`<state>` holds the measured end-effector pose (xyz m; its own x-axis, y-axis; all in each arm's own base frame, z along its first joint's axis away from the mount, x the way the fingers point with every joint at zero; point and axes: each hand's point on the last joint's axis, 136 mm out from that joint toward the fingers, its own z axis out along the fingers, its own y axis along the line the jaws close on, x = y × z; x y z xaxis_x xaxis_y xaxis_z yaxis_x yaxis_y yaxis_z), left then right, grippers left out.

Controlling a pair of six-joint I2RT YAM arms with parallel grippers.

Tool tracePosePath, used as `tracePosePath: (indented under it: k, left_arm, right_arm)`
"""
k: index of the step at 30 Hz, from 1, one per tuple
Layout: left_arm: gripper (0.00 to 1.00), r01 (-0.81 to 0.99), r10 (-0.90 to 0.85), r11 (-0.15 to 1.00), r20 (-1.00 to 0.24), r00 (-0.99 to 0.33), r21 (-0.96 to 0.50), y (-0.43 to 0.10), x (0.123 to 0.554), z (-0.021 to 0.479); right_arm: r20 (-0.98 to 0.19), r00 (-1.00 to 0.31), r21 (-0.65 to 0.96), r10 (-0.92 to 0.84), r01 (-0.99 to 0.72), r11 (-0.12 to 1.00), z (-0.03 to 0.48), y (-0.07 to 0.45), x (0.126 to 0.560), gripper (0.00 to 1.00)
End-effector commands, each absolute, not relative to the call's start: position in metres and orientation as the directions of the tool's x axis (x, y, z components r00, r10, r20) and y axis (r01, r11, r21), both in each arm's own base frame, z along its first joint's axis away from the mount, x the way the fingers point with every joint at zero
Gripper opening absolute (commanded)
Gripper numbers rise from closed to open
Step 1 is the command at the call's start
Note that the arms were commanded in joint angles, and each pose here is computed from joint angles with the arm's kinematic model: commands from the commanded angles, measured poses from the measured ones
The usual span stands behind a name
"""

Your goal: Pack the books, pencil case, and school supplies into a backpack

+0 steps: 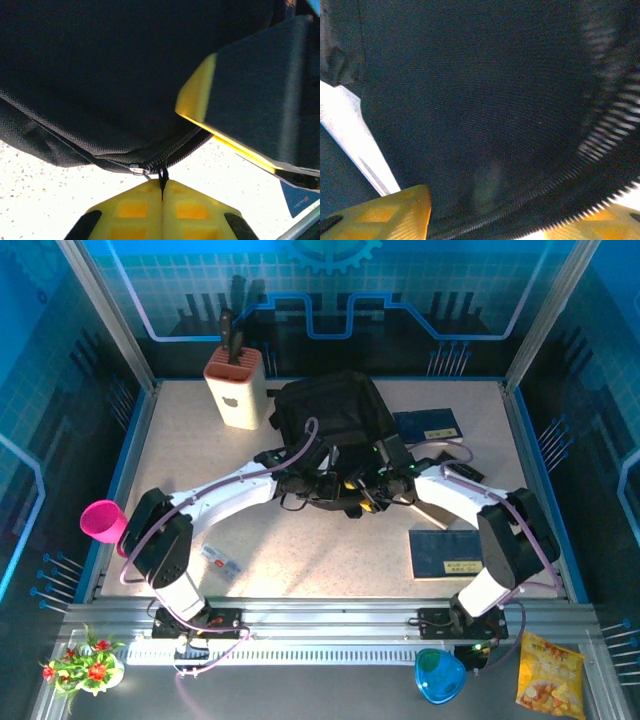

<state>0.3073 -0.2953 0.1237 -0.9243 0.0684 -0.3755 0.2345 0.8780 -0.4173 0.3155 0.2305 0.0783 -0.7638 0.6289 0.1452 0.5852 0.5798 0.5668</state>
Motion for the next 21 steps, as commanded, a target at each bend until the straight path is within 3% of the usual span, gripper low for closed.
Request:
tracePosePath:
  k: [1, 7, 16, 21]
  left_arm:
    - [0.00, 0.271, 0.085, 0.845, -0.384, -0.920, -0.462, -0.300, 0.294, 0.134]
    - [0.00, 0.253, 0.078, 0.862, -0.378, -0.922, -0.440, -0.290, 0.289, 0.127]
    - [0.00, 0.139, 0.021, 0.939, -0.350, -0.936, -0.315, -0.251, 0.282, 0.098]
    - [0.00, 0.058, -0.014, 0.975, -0.318, -0.948, -0.214, -0.224, 0.278, 0.080]
  right_arm:
    - [0.201, -0.744, 0.529, 0.638, 0.630, 0.568, 0.073, 0.241, 0.314, 0.57]
    - [0.214, -0.741, 0.496, 0.636, 0.644, 0.583, 0.062, 0.244, 0.313, 0.47]
    - [0.125, -0.746, 0.532, 0.654, 0.607, 0.591, 0.077, 0.231, 0.322, 0.11]
    - [0.061, -0.750, 0.564, 0.659, 0.570, 0.597, 0.092, 0.224, 0.328, 0.06]
